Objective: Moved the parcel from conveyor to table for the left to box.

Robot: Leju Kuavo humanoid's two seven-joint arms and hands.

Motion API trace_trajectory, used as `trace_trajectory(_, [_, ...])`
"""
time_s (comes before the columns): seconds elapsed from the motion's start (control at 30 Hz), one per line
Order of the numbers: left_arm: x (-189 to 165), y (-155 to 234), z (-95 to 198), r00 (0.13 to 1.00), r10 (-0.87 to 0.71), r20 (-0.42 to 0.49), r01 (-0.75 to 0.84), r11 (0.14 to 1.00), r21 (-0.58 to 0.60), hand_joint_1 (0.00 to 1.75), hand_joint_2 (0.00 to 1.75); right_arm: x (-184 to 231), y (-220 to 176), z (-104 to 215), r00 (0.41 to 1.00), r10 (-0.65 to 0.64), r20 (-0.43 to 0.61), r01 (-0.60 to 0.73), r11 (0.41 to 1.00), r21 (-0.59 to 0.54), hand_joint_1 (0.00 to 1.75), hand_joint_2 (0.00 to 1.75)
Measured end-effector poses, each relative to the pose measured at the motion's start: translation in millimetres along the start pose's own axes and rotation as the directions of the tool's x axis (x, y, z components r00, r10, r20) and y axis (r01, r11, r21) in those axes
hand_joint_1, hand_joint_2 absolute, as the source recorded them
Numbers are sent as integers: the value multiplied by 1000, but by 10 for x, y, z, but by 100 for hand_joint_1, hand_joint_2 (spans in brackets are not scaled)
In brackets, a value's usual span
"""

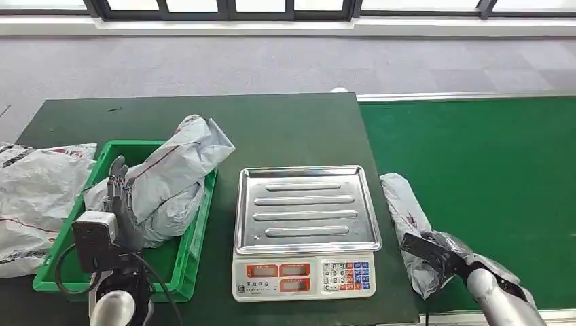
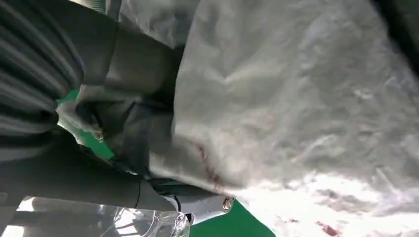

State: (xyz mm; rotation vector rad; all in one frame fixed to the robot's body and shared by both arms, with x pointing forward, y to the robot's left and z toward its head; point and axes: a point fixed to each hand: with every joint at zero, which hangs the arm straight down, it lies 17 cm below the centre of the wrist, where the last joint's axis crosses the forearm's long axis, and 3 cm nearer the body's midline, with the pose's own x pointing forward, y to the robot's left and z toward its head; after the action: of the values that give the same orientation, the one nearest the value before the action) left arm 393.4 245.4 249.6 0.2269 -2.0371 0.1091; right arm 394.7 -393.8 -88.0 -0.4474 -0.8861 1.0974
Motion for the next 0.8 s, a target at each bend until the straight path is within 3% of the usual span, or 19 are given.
trace_trajectory(0.27, [186, 162, 263, 999, 13, 32, -15, 999, 40, 0, 0, 493, -520, 163, 994, -37, 102, 67, 947, -313, 175, 175])
trace_trajectory(0.6, [269, 201, 306, 999, 22, 44, -24, 998, 52, 0, 0, 795, -793, 363, 981, -75, 179, 143, 900, -411, 175, 175])
trace_trajectory(0.7, [300, 213, 307, 998, 28, 52, -31, 998, 57, 0, 0, 915, -977, 502, 966, -97, 239, 207, 846, -491, 175, 175])
trace_trajectory(0.8, [327, 219, 303, 998, 33, 61, -36, 997, 65, 0, 0, 1149, -1300, 821, 921, -135, 364, 340, 733, -589, 175, 175])
